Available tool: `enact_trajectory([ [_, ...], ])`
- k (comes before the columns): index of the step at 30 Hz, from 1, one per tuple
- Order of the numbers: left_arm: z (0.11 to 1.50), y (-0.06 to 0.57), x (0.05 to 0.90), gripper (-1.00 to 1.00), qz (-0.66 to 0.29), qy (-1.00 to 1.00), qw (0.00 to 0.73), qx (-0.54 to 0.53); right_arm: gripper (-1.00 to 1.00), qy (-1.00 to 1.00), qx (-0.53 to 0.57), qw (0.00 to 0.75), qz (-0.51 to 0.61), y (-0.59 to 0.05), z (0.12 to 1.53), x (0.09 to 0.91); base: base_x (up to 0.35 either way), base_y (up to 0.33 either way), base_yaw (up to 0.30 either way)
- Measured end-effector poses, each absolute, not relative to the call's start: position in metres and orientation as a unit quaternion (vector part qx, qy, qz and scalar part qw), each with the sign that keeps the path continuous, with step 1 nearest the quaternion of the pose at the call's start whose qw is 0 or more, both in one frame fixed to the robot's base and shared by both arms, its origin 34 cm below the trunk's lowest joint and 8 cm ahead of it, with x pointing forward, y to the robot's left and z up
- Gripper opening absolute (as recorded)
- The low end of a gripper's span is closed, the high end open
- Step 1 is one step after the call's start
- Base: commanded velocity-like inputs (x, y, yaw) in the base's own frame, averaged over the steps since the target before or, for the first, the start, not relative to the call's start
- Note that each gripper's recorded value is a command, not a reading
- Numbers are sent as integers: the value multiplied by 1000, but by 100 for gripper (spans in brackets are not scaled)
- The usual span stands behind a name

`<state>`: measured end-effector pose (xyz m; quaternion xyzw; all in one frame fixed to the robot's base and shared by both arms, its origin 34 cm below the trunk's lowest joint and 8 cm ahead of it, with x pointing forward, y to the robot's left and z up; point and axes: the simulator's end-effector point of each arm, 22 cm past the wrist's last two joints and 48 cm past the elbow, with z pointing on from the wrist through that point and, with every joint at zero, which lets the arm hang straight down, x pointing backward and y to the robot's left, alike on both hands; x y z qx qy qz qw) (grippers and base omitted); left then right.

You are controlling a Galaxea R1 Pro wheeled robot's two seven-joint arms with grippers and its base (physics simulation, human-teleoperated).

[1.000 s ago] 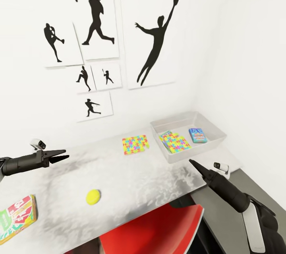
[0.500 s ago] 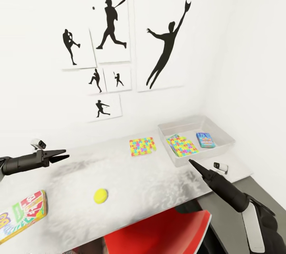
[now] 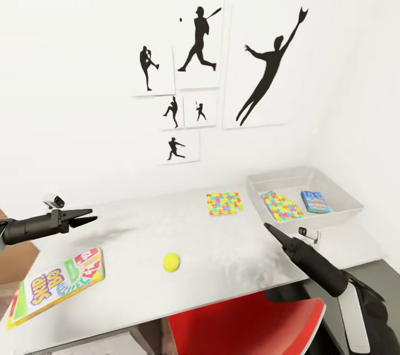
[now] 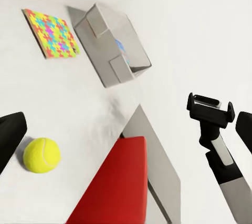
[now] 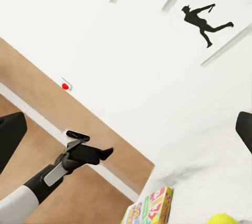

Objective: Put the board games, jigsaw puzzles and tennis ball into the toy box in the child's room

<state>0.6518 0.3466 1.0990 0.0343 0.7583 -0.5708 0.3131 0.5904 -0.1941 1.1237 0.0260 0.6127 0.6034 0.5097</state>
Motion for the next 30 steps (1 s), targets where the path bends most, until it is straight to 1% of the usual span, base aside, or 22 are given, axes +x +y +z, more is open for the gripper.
enact_trajectory([
  [3, 1100, 347, 652, 100, -571, 758, 314, 35, 100, 612, 26, 510, 604, -195, 1125, 590, -11, 110, 129],
  [8, 1100, 347, 652, 100, -571, 758, 314, 35, 100, 611, 25, 510, 604, -194, 1125, 590, -2, 189, 27],
  [17, 1099, 348, 652, 100, -570, 758, 314, 34, 100, 612, 27, 510, 604, -195, 1124, 590, 64, 96, 3],
  [26, 1097, 348, 652, 100, -570, 759, 312, 33, 100, 613, 28, 509, 604, -195, 1122, 590, 27, 36, 0],
  [30, 1098, 348, 652, 100, -570, 759, 313, 33, 100, 612, 28, 508, 605, -195, 1122, 590, 113, 176, 0],
])
